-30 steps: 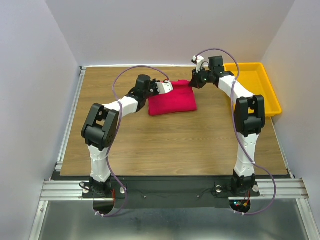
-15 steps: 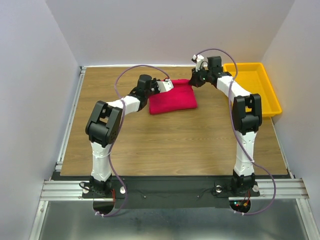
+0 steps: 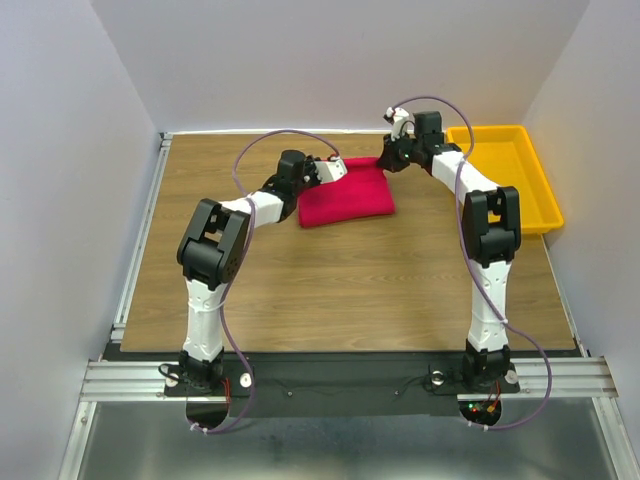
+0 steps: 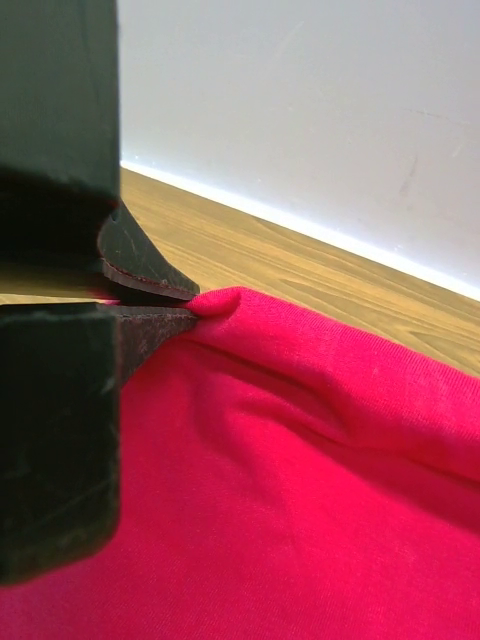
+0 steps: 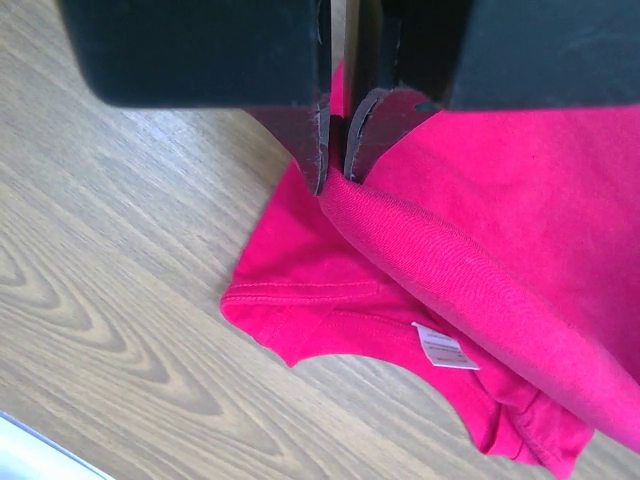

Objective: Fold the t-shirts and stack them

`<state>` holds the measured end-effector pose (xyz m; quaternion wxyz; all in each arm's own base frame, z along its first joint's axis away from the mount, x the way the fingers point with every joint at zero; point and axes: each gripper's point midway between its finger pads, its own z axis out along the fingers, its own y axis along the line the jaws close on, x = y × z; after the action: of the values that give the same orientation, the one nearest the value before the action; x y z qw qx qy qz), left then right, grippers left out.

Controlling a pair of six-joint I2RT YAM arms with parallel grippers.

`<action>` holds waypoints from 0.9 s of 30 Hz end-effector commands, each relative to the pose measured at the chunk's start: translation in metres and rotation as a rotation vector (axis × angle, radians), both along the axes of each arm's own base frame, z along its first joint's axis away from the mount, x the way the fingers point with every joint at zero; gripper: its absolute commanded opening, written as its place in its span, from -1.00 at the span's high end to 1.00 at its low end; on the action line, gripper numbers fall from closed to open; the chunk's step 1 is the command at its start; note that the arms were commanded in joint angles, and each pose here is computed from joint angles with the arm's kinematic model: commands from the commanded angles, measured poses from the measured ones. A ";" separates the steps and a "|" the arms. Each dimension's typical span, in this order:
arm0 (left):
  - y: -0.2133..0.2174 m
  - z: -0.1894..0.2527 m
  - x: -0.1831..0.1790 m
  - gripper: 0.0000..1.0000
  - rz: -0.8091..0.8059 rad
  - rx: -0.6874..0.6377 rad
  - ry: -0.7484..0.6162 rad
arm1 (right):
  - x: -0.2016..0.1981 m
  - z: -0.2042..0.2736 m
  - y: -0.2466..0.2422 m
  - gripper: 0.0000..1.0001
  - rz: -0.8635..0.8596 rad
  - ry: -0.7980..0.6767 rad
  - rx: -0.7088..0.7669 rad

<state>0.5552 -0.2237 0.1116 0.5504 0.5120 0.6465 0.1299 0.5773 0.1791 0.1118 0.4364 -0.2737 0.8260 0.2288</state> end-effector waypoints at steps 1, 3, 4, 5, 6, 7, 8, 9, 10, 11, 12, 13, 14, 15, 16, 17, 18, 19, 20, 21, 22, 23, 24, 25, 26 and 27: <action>-0.001 0.041 0.018 1.00 0.033 -0.059 -0.104 | 0.025 0.023 -0.003 0.99 -0.041 -0.096 0.018; -0.001 0.038 0.019 1.00 0.036 -0.061 -0.100 | 0.026 0.020 -0.004 0.99 -0.042 -0.093 0.017; -0.001 0.039 0.020 1.00 0.037 -0.060 -0.103 | 0.026 0.020 -0.004 0.99 -0.042 -0.093 0.017; -0.001 0.038 0.020 1.00 0.039 -0.060 -0.104 | 0.027 0.020 -0.004 0.99 -0.043 -0.092 0.018; 0.000 0.038 0.022 1.00 0.048 -0.063 -0.104 | 0.027 0.018 -0.004 0.99 -0.046 -0.089 0.016; -0.001 0.038 0.022 1.00 0.046 -0.066 -0.106 | 0.027 0.018 -0.003 0.99 -0.044 -0.092 0.017; 0.000 0.039 0.023 1.00 0.049 -0.069 -0.110 | 0.028 0.016 -0.004 0.99 -0.047 -0.088 0.015; -0.001 0.036 0.023 1.00 0.050 -0.069 -0.107 | 0.029 0.016 -0.004 0.99 -0.048 -0.091 0.015; -0.001 0.038 0.025 1.00 0.049 -0.072 -0.110 | 0.030 0.016 -0.004 0.99 -0.050 -0.091 0.015; -0.002 0.038 0.025 1.00 0.049 -0.072 -0.110 | 0.030 0.014 -0.004 0.98 -0.050 -0.088 0.015; -0.002 0.036 0.025 1.00 0.049 -0.073 -0.108 | 0.031 0.015 -0.003 0.97 -0.051 -0.092 0.016; -0.002 0.036 0.026 1.00 0.050 -0.076 -0.107 | 0.031 0.015 -0.004 0.97 -0.054 -0.091 0.016; -0.002 0.035 0.026 1.00 0.052 -0.076 -0.105 | 0.032 0.014 -0.004 0.96 -0.055 -0.091 0.016; -0.003 0.033 0.027 1.00 0.051 -0.077 -0.103 | 0.032 0.014 -0.004 0.96 -0.055 -0.091 0.016; -0.003 0.031 0.027 1.00 0.053 -0.077 -0.100 | 0.032 0.014 -0.004 0.96 -0.055 -0.090 0.017; -0.002 0.032 0.028 1.00 0.055 -0.080 -0.100 | 0.033 0.014 -0.004 0.95 -0.058 -0.089 0.018; 0.002 0.030 0.029 1.00 0.084 -0.074 -0.100 | 0.033 0.013 -0.003 0.94 -0.058 -0.089 0.018; 0.002 0.031 0.030 1.00 0.085 -0.075 -0.105 | 0.033 0.012 -0.002 0.94 -0.057 -0.088 0.018; 0.002 0.030 0.030 1.00 0.089 -0.076 -0.103 | 0.035 0.013 -0.003 0.94 -0.060 -0.090 0.019; 0.002 0.028 0.031 1.00 0.089 -0.075 -0.100 | 0.036 0.014 -0.004 0.92 -0.061 -0.093 0.019; 0.003 0.028 0.031 1.00 0.091 -0.076 -0.100 | 0.035 0.012 -0.002 0.92 -0.059 -0.090 0.019; 0.003 0.028 0.031 1.00 0.089 -0.075 -0.100 | 0.036 0.013 -0.003 0.92 -0.062 -0.091 0.021; 0.003 0.028 0.031 1.00 0.090 -0.078 -0.099 | 0.037 0.011 -0.003 0.90 -0.062 -0.087 0.022; 0.002 0.028 0.032 1.00 0.089 -0.079 -0.098 | 0.037 0.010 -0.003 0.89 -0.064 -0.086 0.024; 0.002 0.027 0.032 1.00 0.090 -0.081 -0.097 | 0.038 0.009 -0.004 0.87 -0.066 -0.083 0.024; 0.002 0.027 0.032 1.00 0.092 -0.083 -0.096 | 0.038 0.008 -0.002 0.80 -0.064 -0.082 0.025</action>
<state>0.5687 -0.2222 0.0924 0.5466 0.4890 0.6660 0.1363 0.5935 0.1793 0.0999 0.4398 -0.2563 0.8309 0.2244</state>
